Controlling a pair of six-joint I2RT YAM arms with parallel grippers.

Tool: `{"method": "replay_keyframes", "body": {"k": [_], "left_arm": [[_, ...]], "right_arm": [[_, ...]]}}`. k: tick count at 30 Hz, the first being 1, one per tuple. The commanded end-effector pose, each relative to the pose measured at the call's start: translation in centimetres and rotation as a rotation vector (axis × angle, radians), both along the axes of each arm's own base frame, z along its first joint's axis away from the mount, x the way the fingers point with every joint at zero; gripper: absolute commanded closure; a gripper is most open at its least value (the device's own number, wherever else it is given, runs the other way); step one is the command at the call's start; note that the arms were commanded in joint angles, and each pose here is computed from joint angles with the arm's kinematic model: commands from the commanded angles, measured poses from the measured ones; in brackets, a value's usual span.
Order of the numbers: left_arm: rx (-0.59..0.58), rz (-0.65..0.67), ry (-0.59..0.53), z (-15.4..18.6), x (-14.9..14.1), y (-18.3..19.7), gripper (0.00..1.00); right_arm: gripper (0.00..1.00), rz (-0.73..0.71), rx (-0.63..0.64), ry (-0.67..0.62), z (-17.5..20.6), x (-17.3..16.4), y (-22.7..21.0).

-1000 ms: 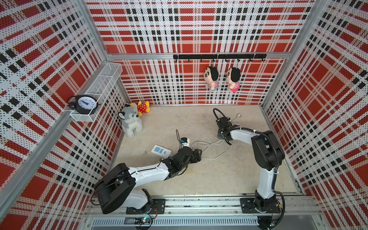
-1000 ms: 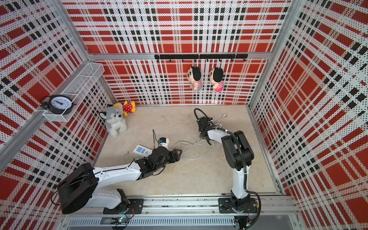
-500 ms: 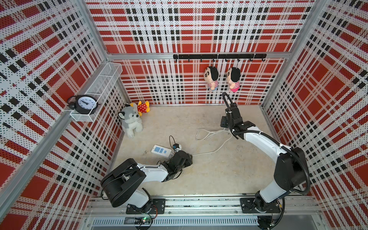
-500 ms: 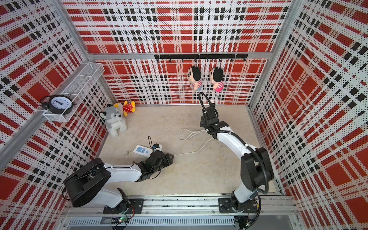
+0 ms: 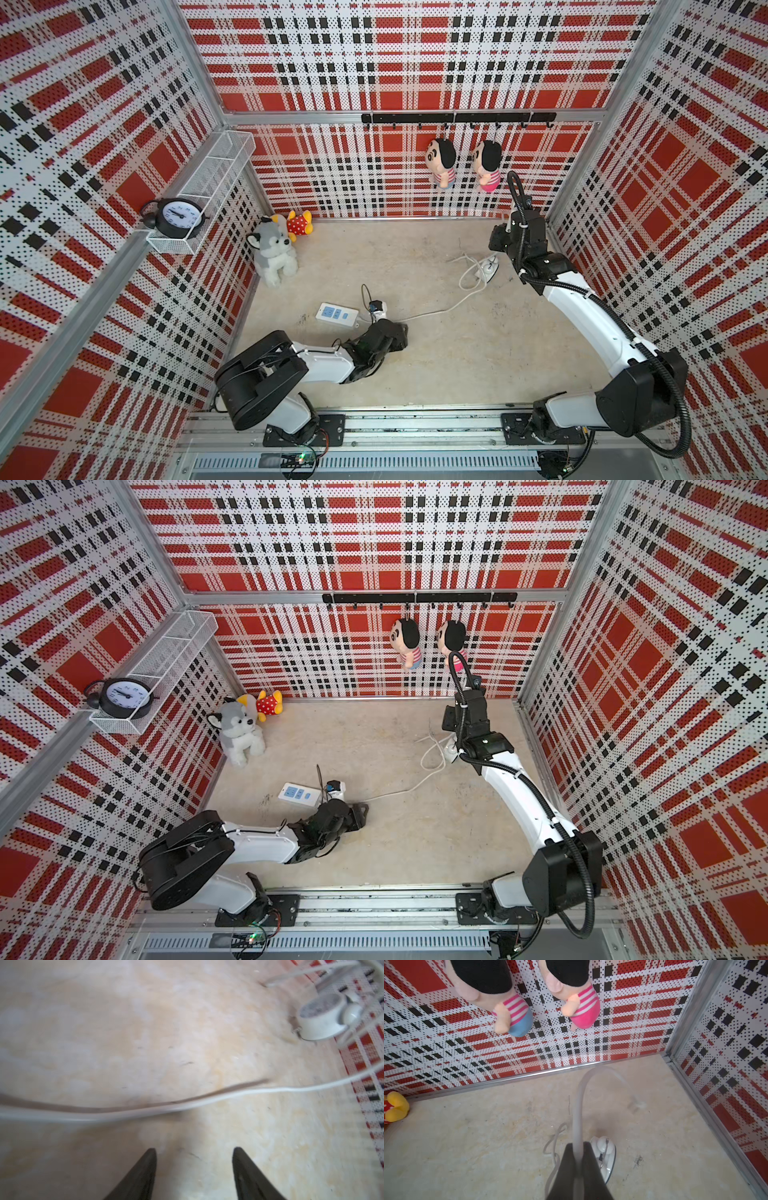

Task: Unwrap the cord wrapped around the power strip
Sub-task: Adjust the power cord at the center of the board.

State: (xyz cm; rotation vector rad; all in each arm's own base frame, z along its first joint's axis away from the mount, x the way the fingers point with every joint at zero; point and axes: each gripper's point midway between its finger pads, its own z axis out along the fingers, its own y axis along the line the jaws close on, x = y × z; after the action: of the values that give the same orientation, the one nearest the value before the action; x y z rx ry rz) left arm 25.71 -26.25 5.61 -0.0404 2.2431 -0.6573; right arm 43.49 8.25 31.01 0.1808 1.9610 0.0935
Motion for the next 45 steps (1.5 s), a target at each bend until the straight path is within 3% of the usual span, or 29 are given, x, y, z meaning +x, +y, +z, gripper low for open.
{"method": "replay_keyframes", "body": {"k": [1,4,10,20,25,31,36,41,45], "left_arm": [[0.106,-0.136,-0.339,8.0,0.0,-4.4,0.25],[0.185,-0.24,-0.48,10.0,0.0,-7.0,0.17],[0.305,-0.431,-0.728,10.6,0.8,-12.0,0.14],[0.375,-0.49,-0.634,6.0,5.6,-15.8,0.2],[0.43,-0.503,-0.599,3.8,7.1,-16.9,0.32],[0.46,-0.513,-0.575,2.0,8.0,-17.0,0.56],[0.497,-0.548,-0.591,2.0,7.9,-16.3,1.0],[0.507,-0.465,-0.625,4.5,8.5,-13.3,1.0],[0.416,-0.283,-0.618,8.0,11.0,-9.1,1.0]], "right_arm": [[1.0,0.048,0.045,-0.05,2.3,-0.6,0.9],[1.0,0.059,0.055,-0.048,2.3,-0.7,1.1],[1.0,0.07,0.079,-0.043,2.1,-1.2,1.3],[1.0,0.105,0.101,-0.046,2.6,-1.5,1.9],[1.0,0.112,0.112,-0.05,2.8,-1.6,2.1],[1.0,0.082,0.096,-0.06,3.4,-1.7,1.4],[1.0,-0.069,0.008,-0.078,4.5,-1.6,-2.2],[1.0,-0.338,-0.087,-0.069,4.3,-1.8,-9.7],[1.0,-0.566,-0.161,-0.028,2.5,-4.6,-15.8]]}}
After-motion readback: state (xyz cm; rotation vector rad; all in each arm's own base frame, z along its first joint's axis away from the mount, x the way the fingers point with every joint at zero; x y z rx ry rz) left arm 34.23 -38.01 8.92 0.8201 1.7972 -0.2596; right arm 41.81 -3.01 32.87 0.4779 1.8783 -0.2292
